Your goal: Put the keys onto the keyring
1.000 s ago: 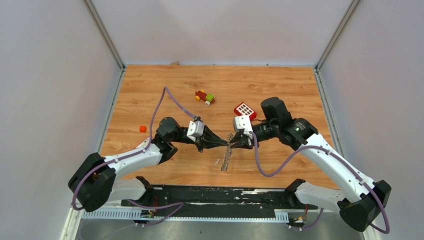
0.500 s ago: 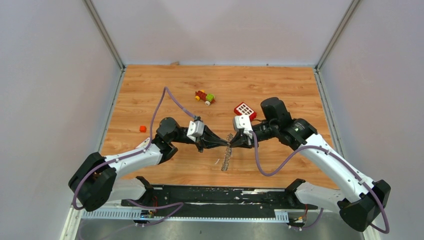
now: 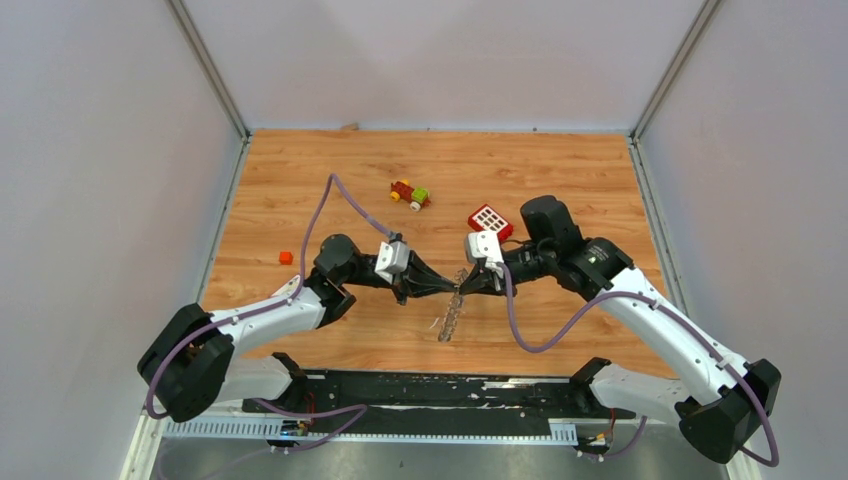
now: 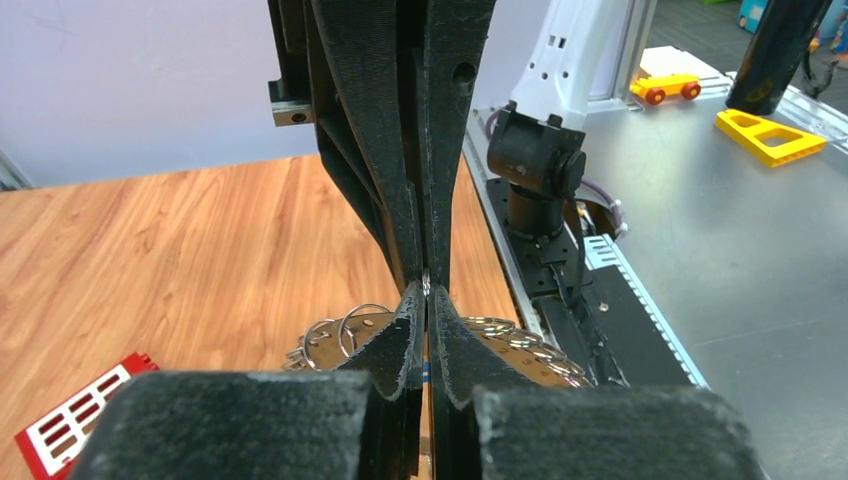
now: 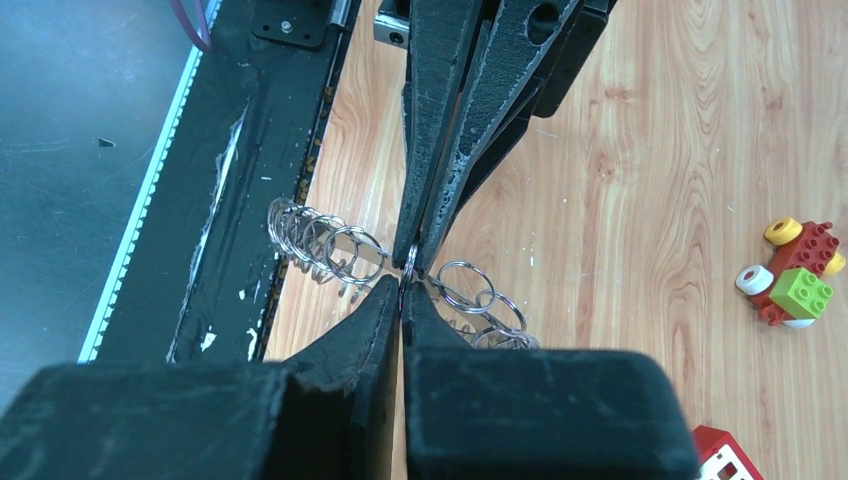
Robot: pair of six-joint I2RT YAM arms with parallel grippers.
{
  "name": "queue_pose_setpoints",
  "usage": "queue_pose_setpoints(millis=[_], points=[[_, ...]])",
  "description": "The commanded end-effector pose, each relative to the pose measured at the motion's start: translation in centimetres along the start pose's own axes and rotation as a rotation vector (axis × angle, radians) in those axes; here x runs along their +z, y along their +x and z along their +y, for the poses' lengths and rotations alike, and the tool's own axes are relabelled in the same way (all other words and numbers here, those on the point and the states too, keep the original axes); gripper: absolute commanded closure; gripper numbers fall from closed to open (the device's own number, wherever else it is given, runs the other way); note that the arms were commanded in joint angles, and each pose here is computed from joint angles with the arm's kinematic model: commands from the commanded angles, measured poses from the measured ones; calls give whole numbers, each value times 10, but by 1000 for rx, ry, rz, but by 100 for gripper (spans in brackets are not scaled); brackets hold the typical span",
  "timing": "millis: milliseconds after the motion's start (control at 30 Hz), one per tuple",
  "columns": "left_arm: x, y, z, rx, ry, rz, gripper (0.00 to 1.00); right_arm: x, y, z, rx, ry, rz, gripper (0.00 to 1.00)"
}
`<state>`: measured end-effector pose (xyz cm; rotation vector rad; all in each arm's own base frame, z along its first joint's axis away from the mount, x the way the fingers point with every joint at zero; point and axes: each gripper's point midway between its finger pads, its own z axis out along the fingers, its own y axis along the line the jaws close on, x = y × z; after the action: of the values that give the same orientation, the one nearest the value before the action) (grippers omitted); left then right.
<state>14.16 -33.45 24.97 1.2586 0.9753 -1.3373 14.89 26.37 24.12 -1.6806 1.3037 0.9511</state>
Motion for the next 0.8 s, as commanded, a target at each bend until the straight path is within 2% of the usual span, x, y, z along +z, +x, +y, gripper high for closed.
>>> queue_pose_setpoints(millis=[0, 100, 200, 333, 633, 767], points=[[1, -4, 9, 72, -9, 24, 88, -8, -7, -6, -51, 35, 28, 100], [0, 7, 16, 97, -18, 106, 75, -9, 3, -8, -26, 33, 95, 100], [-4, 15, 23, 136, -34, 181, 68, -11, 11, -9, 6, 34, 158, 100], [-4, 16, 29, 160, -48, 192, 60, -13, 12, -11, 29, 33, 192, 100], [8, 8, 25, 141, 5, 146, 59, -11, 8, -13, 66, 24, 200, 100], [11, 6, 19, 141, 29, 124, 62, -9, 9, -13, 73, 22, 198, 100]])
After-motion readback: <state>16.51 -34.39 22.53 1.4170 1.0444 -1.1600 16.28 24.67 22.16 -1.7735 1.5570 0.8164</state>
